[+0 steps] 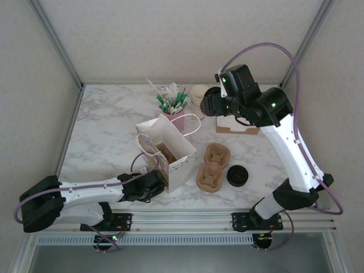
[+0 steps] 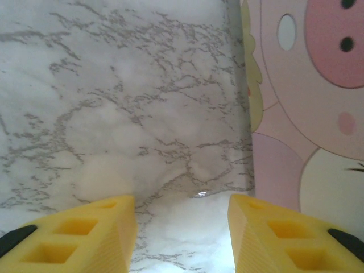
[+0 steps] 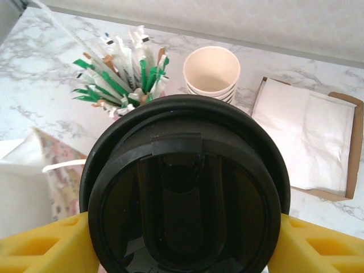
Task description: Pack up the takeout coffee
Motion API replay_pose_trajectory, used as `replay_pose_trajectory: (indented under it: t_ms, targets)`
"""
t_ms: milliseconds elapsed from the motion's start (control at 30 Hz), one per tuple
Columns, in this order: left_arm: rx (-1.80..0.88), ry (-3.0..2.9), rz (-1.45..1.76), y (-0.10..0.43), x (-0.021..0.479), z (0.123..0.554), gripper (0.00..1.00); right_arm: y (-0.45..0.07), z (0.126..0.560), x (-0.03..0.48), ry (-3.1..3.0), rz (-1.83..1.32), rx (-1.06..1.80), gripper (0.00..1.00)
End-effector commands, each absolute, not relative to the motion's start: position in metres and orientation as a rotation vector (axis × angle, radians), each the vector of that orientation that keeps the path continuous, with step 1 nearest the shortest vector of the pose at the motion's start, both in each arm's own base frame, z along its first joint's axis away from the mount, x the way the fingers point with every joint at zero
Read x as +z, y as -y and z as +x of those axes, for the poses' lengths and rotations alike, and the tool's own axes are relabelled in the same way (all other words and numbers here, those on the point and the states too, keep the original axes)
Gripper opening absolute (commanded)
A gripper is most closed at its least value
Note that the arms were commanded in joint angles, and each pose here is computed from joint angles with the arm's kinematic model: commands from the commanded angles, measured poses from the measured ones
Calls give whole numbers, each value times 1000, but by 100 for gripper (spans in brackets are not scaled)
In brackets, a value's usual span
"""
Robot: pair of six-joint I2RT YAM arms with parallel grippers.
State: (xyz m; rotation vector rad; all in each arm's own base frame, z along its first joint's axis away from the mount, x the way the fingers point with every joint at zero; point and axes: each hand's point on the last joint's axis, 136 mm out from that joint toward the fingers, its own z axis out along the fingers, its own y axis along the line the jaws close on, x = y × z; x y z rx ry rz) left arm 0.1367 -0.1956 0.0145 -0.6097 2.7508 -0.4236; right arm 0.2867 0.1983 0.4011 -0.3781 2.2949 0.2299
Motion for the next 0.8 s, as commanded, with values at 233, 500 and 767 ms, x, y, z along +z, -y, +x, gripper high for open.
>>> replay_pose_trajectory:
  t_ms: [233,500,767]
  targets:
    - [-898,-2607,-520,290,47,169,46,-211,244,422,-2236,-491,274,70]
    - [-826,-2556,-575,255,56,167,47,-227,231,428,-2199,-531,274,70]
    - [-459,-2522,-425,172,97,160,55,-199,244,448,-2117,-438,102,70]
